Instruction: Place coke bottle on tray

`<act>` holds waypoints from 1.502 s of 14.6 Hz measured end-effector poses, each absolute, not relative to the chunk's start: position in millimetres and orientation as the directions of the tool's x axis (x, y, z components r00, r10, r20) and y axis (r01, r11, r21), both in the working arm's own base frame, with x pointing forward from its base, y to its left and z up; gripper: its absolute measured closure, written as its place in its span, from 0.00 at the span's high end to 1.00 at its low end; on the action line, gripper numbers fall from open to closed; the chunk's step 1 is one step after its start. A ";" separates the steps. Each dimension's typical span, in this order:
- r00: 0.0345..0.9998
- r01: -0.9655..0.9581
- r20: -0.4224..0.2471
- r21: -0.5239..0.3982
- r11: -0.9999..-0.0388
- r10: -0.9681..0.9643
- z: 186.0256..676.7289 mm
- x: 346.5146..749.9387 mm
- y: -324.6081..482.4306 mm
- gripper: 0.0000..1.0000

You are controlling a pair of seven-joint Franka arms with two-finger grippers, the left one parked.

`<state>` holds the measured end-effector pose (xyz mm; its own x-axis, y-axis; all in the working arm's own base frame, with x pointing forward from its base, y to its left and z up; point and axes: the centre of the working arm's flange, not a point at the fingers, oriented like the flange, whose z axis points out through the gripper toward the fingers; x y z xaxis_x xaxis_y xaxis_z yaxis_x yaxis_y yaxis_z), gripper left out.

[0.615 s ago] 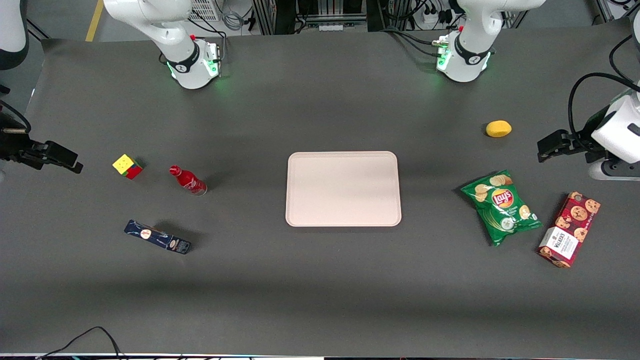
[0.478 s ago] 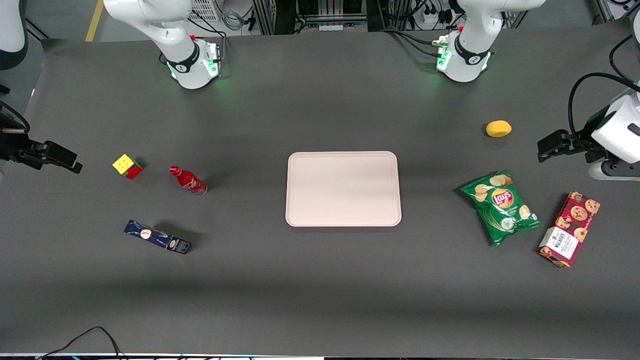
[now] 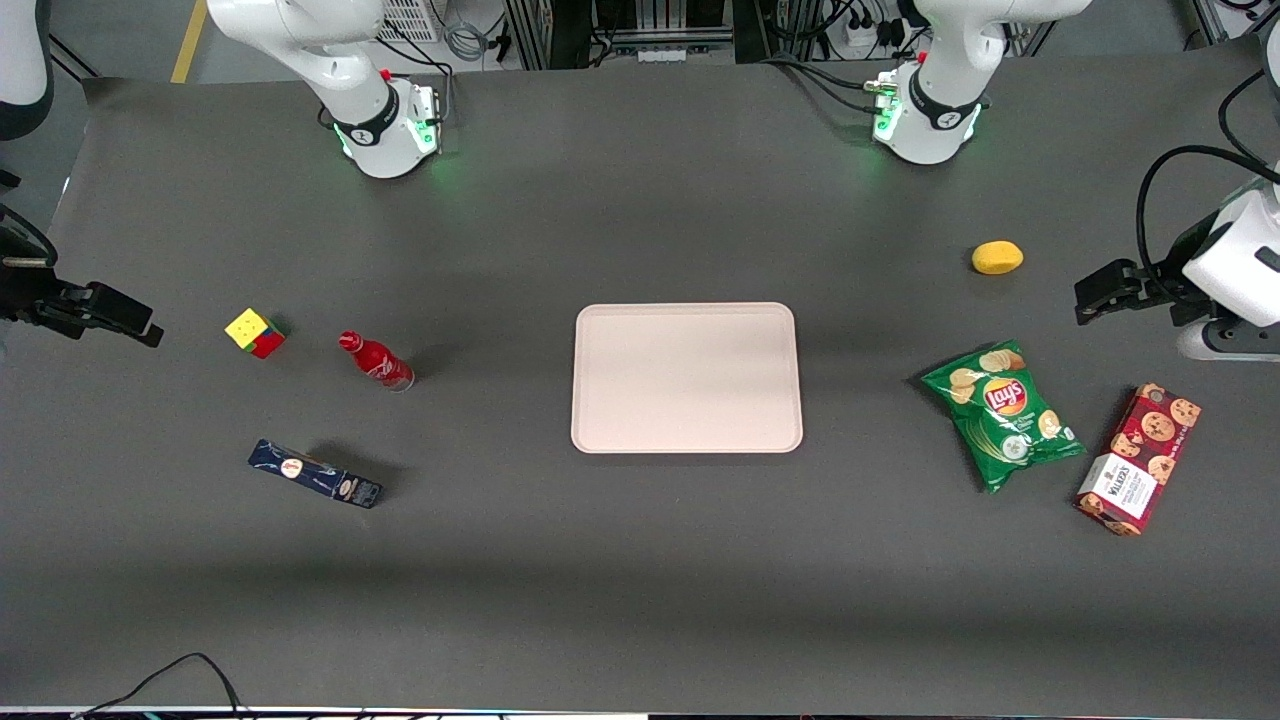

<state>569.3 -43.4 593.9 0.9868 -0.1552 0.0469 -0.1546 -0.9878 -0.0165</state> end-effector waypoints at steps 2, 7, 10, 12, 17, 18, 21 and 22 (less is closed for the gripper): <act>0.987 -0.155 0.043 -0.016 -0.988 -0.155 593.1 569.1 -43.4 1.00; 0.995 -0.093 -0.024 -0.017 -0.995 -0.093 584.0 563.7 -8.1 1.00; 0.999 -0.004 -0.042 -0.017 -1.000 -0.003 582.8 559.2 43.4 1.00; 0.998 0.046 -0.051 -0.016 -0.999 0.046 579.1 555.2 72.6 1.00; 0.997 0.059 -0.049 -0.017 -0.998 0.060 543.4 548.7 80.0 1.00; 0.998 0.059 -0.030 -0.018 -0.998 0.059 530.3 545.5 79.3 1.00; 0.998 0.062 -0.004 -0.021 -0.998 0.062 490.3 533.6 76.5 1.00; 0.998 0.060 0.003 -0.021 -0.998 0.060 477.9 530.8 75.1 1.00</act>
<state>530.8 75.1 477.9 0.9982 0.0603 0.0035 0.0603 -0.9980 -0.0212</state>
